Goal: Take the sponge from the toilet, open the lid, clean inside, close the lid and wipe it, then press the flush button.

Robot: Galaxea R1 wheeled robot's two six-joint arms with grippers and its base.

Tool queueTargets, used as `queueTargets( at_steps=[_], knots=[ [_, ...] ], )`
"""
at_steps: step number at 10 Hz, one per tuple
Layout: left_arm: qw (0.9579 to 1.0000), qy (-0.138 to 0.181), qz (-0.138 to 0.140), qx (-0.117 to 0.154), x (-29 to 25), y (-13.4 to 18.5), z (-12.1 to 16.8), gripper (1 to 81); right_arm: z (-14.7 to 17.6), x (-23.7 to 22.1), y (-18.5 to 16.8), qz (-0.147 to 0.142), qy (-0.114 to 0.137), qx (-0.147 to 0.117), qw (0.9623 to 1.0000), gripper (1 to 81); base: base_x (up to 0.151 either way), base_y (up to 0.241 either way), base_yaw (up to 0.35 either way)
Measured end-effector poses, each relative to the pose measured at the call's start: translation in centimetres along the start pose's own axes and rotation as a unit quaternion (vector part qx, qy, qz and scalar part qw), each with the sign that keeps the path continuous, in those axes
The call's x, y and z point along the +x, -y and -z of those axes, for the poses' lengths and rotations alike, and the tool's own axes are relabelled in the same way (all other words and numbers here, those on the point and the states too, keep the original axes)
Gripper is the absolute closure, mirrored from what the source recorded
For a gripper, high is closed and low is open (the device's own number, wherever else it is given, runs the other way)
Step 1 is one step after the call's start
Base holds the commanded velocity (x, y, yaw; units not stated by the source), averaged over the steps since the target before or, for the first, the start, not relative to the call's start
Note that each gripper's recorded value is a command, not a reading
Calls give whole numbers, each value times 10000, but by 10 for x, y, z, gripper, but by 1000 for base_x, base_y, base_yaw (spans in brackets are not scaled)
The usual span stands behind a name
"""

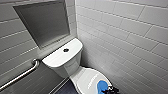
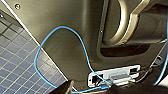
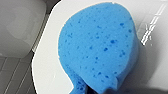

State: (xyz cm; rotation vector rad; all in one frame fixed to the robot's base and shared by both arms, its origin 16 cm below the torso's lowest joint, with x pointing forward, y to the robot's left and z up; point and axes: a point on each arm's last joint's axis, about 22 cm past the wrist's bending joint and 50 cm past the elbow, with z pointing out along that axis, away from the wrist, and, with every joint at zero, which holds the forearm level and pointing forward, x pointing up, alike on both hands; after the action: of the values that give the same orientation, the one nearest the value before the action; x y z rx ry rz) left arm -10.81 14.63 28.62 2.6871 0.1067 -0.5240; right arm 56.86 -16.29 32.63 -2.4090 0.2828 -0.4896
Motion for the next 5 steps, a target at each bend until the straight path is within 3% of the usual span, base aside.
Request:
queueTargets(
  at_steps=[2, 5],
  knots=[
    [9999, -7, 11, -119, 1, -11, -1, 10, 27, 0, -3, -11, 146, 88, 9999, 811, 0, 0, 0],
    [9998, -56, -4, -175, 10, -15, -1, 10, 83, 31, 22, 54, 97, 521, 9986, 811, 0, 0, 0]
  ],
)
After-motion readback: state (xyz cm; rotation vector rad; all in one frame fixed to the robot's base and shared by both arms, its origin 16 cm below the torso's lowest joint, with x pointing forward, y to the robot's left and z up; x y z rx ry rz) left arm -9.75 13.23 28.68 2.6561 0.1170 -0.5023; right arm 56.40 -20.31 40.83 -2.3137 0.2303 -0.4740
